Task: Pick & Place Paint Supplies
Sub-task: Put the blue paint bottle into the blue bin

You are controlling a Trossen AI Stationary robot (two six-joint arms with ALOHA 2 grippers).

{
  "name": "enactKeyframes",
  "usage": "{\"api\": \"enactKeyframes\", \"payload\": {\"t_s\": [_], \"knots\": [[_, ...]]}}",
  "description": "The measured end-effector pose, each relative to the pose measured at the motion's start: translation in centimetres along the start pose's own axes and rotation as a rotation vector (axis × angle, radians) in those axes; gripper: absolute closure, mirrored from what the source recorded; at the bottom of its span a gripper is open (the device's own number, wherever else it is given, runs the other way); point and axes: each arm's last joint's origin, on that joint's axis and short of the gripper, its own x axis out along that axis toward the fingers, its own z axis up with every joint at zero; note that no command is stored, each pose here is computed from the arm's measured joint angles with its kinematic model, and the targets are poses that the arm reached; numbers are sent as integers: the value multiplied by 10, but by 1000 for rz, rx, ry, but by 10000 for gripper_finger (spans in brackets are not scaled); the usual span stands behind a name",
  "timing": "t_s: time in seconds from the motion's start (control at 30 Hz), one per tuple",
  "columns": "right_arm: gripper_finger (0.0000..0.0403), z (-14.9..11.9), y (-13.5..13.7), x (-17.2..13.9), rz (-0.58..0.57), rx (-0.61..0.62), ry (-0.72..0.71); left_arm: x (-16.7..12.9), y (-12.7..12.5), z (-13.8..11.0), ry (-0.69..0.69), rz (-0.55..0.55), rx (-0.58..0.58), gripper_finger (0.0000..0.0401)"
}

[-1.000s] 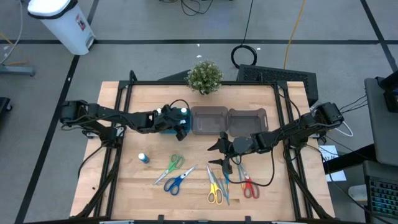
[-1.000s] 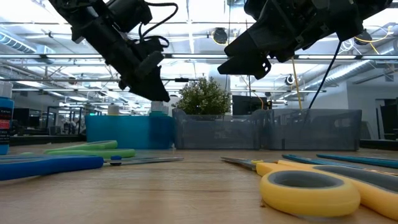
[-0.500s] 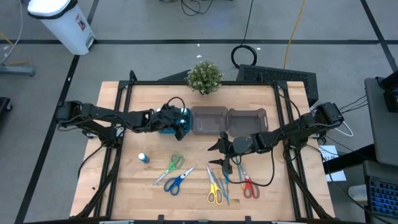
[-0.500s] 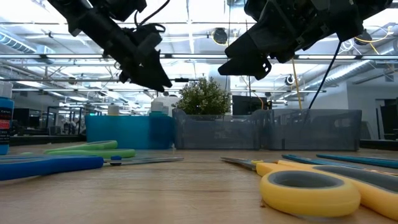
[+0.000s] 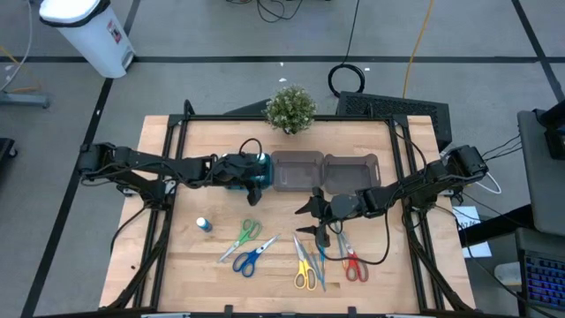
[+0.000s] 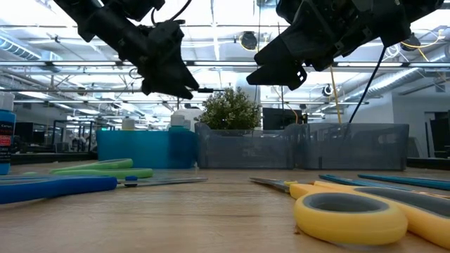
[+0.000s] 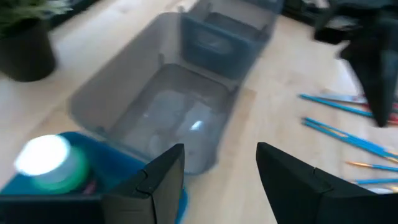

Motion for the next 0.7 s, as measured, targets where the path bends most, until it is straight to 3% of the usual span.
{"api": "enactKeyframes", "payload": {"t_s": [0.57,0.7], "knots": [[149,0,0,0,0,0,0,-3,-21,-6,104,-328,13,192],[149,0,0,0,0,1,0,-13,-26,-4,128,-429,-35,192]]}}
